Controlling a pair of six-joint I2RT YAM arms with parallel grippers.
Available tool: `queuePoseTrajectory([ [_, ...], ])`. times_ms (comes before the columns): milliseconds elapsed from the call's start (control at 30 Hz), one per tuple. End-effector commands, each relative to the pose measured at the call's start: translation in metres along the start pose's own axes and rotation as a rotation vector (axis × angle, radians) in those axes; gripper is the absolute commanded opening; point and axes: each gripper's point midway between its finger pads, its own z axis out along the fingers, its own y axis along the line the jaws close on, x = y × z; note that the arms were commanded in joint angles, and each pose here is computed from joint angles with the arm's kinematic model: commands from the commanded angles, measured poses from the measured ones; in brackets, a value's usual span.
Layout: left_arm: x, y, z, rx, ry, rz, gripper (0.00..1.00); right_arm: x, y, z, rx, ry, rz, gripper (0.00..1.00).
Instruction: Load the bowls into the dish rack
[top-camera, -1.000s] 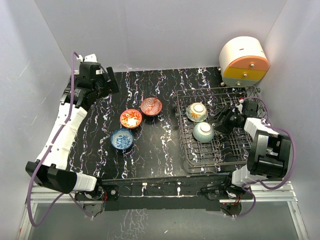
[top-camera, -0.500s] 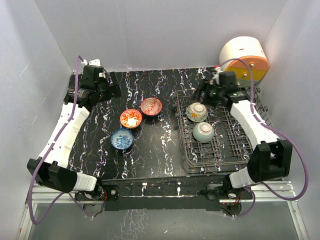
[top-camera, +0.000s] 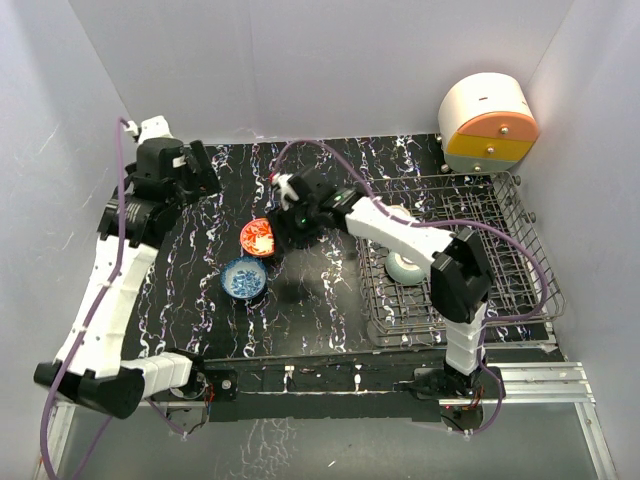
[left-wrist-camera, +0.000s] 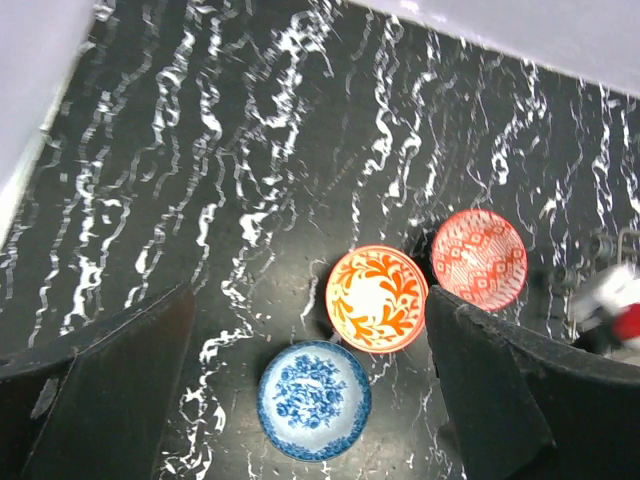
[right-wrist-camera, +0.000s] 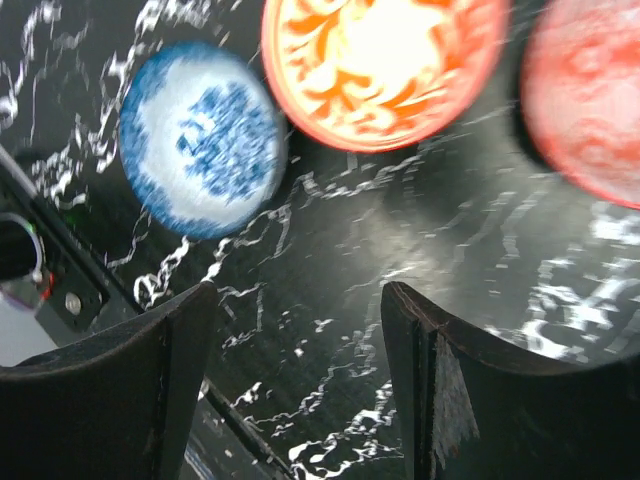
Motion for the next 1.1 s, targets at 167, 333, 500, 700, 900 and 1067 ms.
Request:
queuePoseTrajectory([
  [167, -0.061, 0.071, -0.081, -0.225, -0.339, -0.162, 0.95, 0.022, 0.114, 0.018, -0.186, 0.056, -0.322, 0.69],
  [333, -0.073, 0.095, -0.115, -0.264, -0.465, -0.239, 0.93, 0.037, 0.139, 0.040, -0.250, 0.098, -0.374, 0.69],
  [500, -0.071, 0.105, -0.128, -0.287, -0.470, -0.252, 0.93, 0.043, 0.137, 0.069, -0.240, 0.129, -0.421, 0.68],
  [700, -0.068, 0.107, -0.135, -0.277, -0.458, -0.262, 0.93, 0.045, 0.140, 0.088, -0.264, 0.147, -0.465, 0.68],
  [900, -0.064, 0.107, -0.134, -0.280, -0.436, -0.254, 0.94, 0.075, 0.143, 0.108, -0.262, 0.212, -0.490, 0.68],
  [1067, -0.061, 0.106, -0.131, -0.280, -0.429, -0.249, 0.94, 0.086, 0.128, 0.122, -0.191, 0.235, -0.508, 0.65],
])
